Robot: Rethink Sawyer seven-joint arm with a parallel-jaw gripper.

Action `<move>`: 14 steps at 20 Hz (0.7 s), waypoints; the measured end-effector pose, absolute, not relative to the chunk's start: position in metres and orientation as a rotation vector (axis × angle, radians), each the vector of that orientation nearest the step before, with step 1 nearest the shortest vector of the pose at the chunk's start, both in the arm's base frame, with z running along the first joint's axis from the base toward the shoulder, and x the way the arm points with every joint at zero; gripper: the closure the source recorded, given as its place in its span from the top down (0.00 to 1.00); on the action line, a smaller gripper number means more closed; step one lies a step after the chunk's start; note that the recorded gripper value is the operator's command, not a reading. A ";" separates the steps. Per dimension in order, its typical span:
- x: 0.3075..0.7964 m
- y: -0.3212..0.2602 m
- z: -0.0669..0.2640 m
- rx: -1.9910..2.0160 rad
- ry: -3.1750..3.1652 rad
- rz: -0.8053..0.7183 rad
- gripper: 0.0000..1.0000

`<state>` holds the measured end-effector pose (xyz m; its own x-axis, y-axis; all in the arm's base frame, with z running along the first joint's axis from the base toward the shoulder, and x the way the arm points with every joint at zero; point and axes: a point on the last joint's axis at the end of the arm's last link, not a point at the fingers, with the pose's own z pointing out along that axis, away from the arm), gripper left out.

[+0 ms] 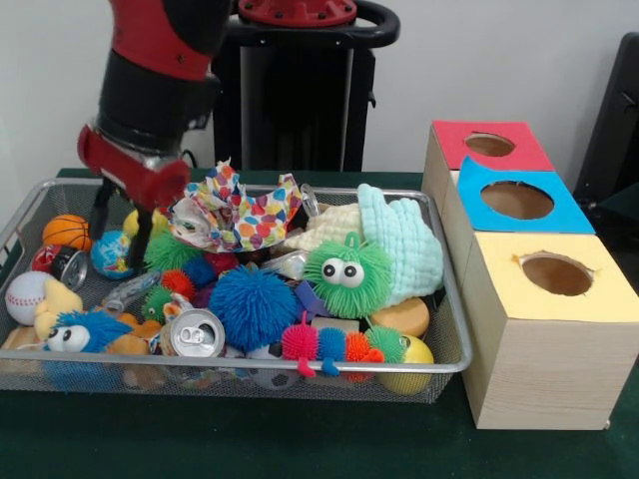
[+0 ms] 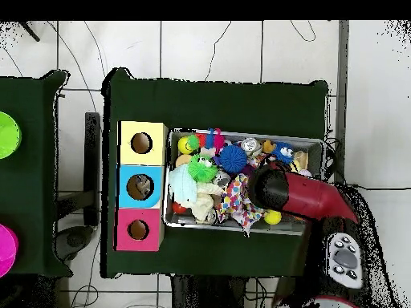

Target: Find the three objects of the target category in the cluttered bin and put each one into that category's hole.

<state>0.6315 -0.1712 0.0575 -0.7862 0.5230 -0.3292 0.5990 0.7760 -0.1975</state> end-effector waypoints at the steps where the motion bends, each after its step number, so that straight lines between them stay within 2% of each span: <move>1: 0.639 -0.165 0.050 0.835 2.718 -0.451 1.00; 7: 0.675 -0.147 0.005 0.620 2.720 -0.598 1.00; 14: 0.681 -0.174 -0.027 0.538 2.720 -0.733 1.00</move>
